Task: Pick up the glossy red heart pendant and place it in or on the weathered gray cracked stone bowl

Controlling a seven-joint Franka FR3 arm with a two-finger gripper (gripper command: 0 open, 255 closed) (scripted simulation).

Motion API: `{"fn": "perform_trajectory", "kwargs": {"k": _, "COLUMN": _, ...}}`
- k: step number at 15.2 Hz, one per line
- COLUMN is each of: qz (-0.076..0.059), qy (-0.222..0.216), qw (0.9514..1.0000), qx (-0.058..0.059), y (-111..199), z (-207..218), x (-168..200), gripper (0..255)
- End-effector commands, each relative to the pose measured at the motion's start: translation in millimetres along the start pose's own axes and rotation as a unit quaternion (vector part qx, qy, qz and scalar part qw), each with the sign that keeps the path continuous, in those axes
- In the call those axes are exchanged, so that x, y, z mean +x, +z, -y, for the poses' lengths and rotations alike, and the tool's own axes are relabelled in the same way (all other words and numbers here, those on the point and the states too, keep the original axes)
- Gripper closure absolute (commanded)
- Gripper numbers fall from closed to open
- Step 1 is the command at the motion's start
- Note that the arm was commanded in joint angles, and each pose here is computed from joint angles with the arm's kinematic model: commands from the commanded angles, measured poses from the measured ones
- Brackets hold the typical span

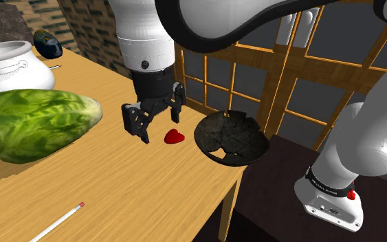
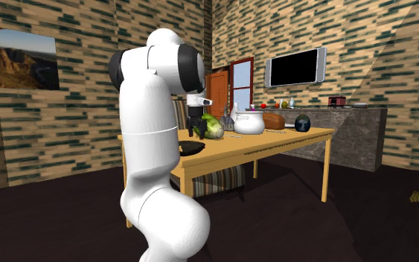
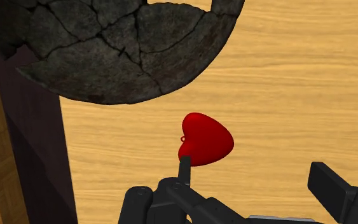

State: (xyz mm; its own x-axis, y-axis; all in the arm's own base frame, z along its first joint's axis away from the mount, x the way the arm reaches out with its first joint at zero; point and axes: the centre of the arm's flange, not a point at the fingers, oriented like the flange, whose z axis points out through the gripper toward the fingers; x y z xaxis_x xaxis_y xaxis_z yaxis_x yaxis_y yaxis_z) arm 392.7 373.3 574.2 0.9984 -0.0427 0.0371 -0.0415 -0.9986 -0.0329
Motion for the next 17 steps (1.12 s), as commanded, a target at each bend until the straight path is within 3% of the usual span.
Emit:
{"fn": "perform_trajectory", "kwargs": {"k": 1, "qz": 0.000, "qy": 0.000, "qw": 1.0000, "qx": 0.000, "y": 10, "z": 0, "x": 0, "gripper": 0}}
{"fn": "perform_trajectory", "kwargs": {"k": 4, "qz": 0.000, "qy": 0.000, "qw": 1.0000, "qx": 0.000, "y": 24, "z": 0, "x": 0, "gripper": 0}}
{"fn": "perform_trajectory", "kwargs": {"k": 12, "qz": 0.000, "qy": 0.000, "qw": 1.0000, "qx": 0.000, "y": 24, "z": 0, "x": 0, "gripper": 0}}
{"fn": "perform_trajectory", "kwargs": {"k": 13, "qz": 0.000, "qy": 0.000, "qw": 1.0000, "qx": 0.000, "y": 24, "z": 0, "x": 0, "gripper": 255}}
{"fn": "perform_trajectory", "kwargs": {"k": 17, "qz": 0.000, "qy": 0.000, "qw": 1.0000, "qx": 0.000, "y": 24, "z": 0, "x": 0, "gripper": 255}}
